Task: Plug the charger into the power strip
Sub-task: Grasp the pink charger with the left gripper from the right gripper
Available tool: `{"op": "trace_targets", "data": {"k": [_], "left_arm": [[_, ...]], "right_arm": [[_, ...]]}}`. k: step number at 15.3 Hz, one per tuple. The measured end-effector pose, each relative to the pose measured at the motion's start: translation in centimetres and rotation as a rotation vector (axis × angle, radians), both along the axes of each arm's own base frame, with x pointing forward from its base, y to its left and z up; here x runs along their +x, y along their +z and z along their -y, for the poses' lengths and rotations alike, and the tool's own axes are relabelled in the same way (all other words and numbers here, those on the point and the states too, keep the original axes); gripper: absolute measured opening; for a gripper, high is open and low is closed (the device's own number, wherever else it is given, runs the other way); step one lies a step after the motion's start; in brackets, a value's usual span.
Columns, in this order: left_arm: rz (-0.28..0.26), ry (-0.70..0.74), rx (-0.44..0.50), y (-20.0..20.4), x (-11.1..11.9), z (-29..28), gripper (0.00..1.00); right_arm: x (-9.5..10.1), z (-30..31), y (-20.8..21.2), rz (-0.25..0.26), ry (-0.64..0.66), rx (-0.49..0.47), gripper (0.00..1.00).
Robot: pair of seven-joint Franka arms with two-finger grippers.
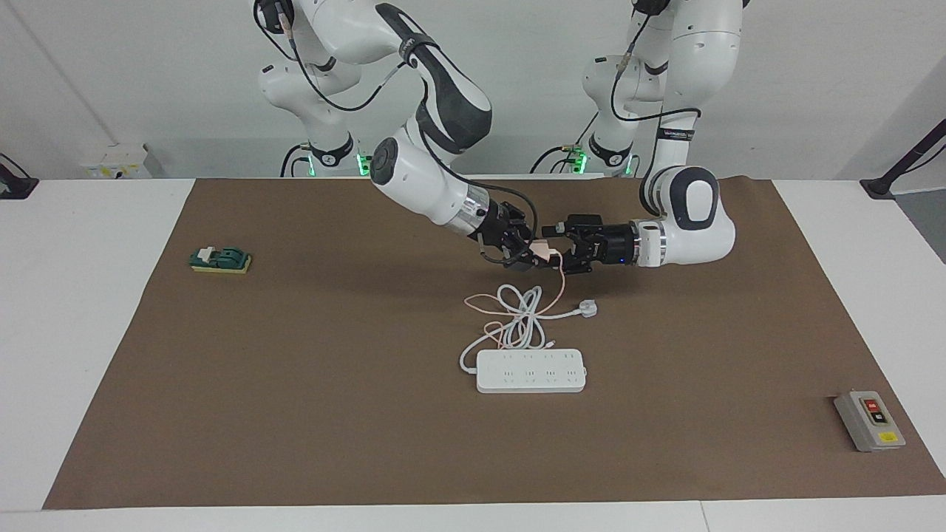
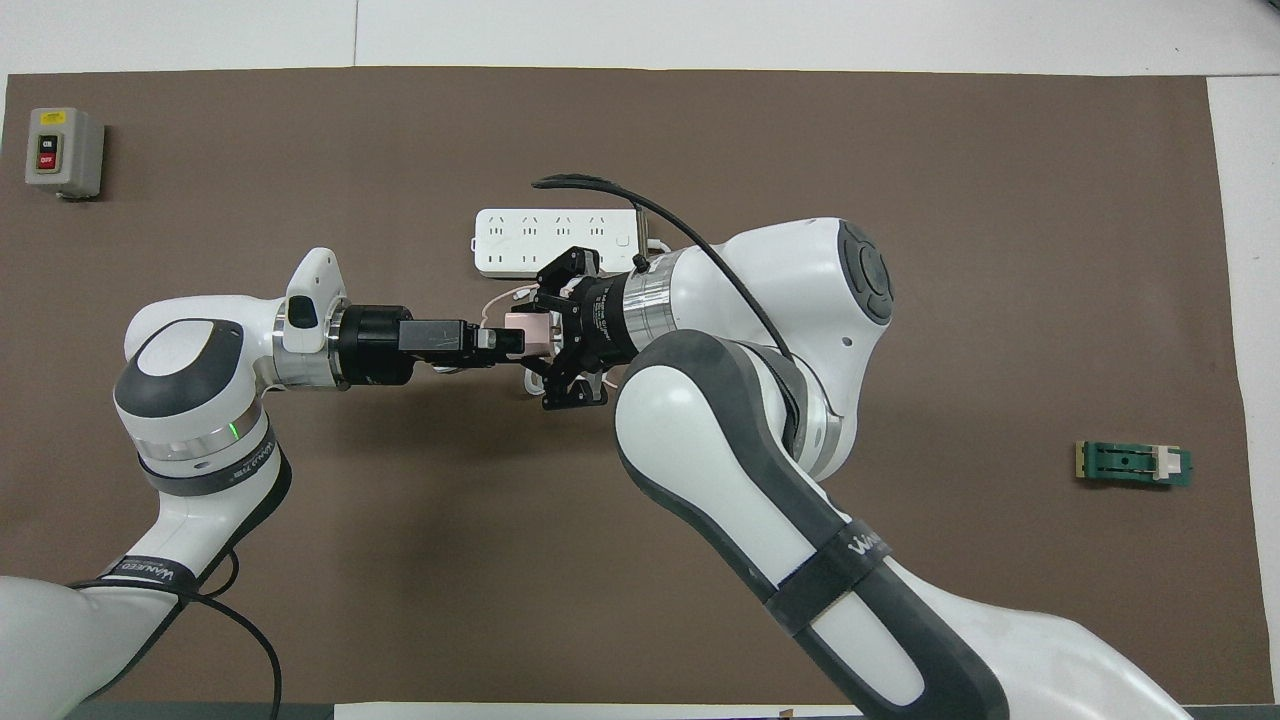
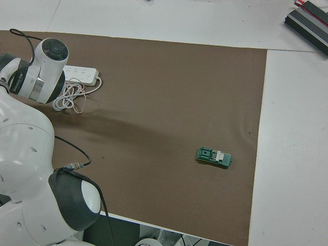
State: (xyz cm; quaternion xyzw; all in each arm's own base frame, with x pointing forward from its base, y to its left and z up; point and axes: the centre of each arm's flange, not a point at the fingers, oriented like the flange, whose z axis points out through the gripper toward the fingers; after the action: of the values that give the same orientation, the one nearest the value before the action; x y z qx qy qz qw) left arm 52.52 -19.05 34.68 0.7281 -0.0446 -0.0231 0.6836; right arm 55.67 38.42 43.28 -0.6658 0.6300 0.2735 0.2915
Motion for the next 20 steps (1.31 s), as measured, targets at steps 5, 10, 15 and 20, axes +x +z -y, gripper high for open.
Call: {"op": "trace_targets", "data": {"k": [5,10,15,20], "left_arm": [[-0.001,0.011,0.001,-0.04,0.17,-0.58,1.00],[0.000,0.016,-0.001,0.02,0.25,-0.82,0.96],[-0.002,0.019,-0.017,0.20,0.26,-0.70,0.81],[-0.002,0.012,-0.024,0.27,0.19,-0.62,0.77]], "right_arm": [[0.12,0.08,0.15,0.003,-0.002,0.001,0.52],[0.17,0.08,0.28,0.005,-0.003,0.003,0.52],[0.21,0.12,0.23,0.005,-0.003,0.002,0.52],[0.24,0.15,0.23,0.005,-0.004,0.002,0.52]]}}
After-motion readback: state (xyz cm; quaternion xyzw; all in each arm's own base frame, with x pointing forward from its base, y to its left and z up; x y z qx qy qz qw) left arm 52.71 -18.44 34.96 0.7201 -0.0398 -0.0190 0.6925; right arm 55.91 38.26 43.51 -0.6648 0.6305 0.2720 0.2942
